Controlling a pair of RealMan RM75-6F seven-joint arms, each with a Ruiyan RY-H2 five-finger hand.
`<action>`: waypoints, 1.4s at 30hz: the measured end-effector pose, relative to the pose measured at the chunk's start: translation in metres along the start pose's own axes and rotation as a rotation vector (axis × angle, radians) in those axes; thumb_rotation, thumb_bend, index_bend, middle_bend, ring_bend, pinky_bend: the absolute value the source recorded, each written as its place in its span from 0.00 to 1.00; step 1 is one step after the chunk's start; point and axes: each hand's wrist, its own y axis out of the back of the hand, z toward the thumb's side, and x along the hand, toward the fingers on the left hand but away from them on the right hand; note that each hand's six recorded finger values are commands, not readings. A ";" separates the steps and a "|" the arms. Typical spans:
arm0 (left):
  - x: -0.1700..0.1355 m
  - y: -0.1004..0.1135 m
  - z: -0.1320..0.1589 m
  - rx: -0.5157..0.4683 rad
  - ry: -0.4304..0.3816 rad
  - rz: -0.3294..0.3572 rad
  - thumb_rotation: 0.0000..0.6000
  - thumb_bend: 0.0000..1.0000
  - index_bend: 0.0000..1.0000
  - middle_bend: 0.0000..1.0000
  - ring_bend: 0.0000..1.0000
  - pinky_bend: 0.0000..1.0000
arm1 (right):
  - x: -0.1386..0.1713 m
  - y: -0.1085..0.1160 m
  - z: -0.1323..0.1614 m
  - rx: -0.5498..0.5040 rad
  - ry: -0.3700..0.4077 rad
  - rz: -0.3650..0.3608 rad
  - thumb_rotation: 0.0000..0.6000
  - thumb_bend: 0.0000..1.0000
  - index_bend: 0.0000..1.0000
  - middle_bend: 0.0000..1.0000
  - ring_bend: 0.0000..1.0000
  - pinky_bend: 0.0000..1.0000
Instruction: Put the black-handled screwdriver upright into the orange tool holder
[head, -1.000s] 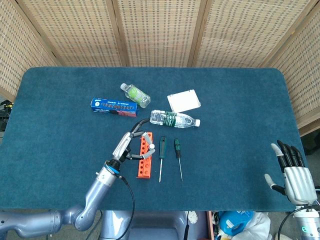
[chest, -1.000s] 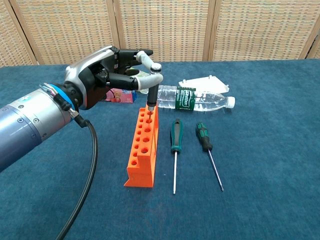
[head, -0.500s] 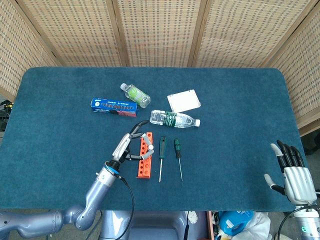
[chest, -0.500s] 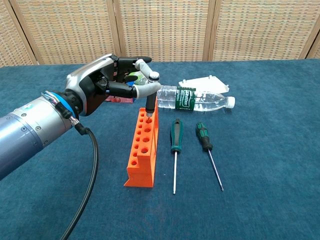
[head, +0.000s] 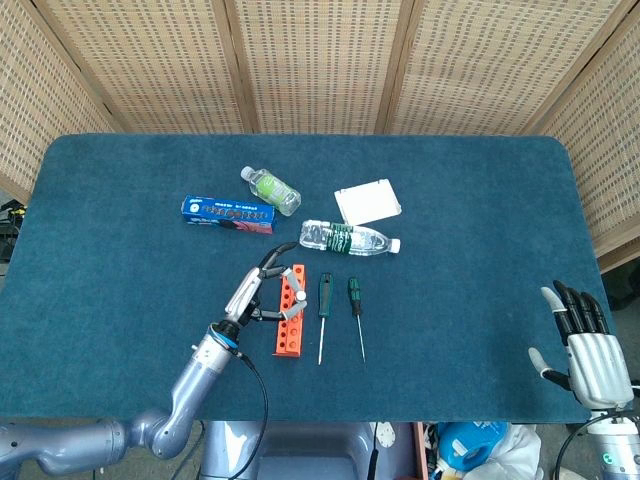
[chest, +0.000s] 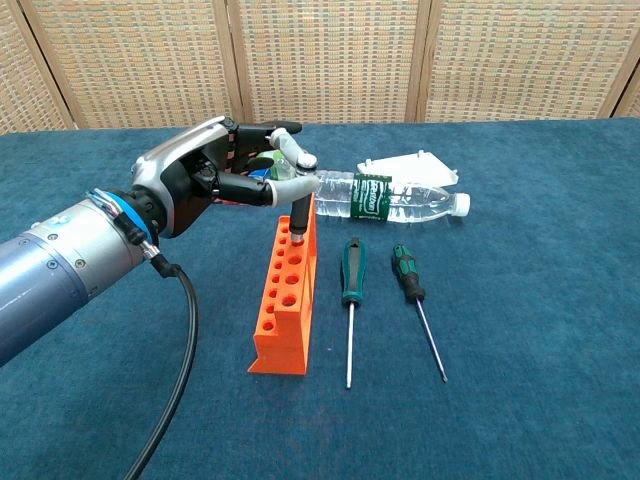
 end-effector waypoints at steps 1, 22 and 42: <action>0.000 0.000 -0.001 -0.001 0.002 0.000 1.00 0.37 0.64 0.10 0.00 0.00 | 0.000 0.000 0.000 0.000 0.000 0.000 1.00 0.28 0.00 0.00 0.00 0.00; 0.002 -0.002 -0.007 0.003 0.016 -0.004 1.00 0.37 0.64 0.10 0.00 0.00 | 0.000 0.000 -0.001 -0.001 -0.002 -0.001 1.00 0.28 0.00 0.00 0.00 0.00; 0.001 -0.001 -0.012 -0.003 0.029 -0.005 1.00 0.37 0.64 0.10 0.00 0.00 | 0.000 0.000 -0.001 -0.001 -0.002 -0.001 1.00 0.28 0.00 0.00 0.00 0.00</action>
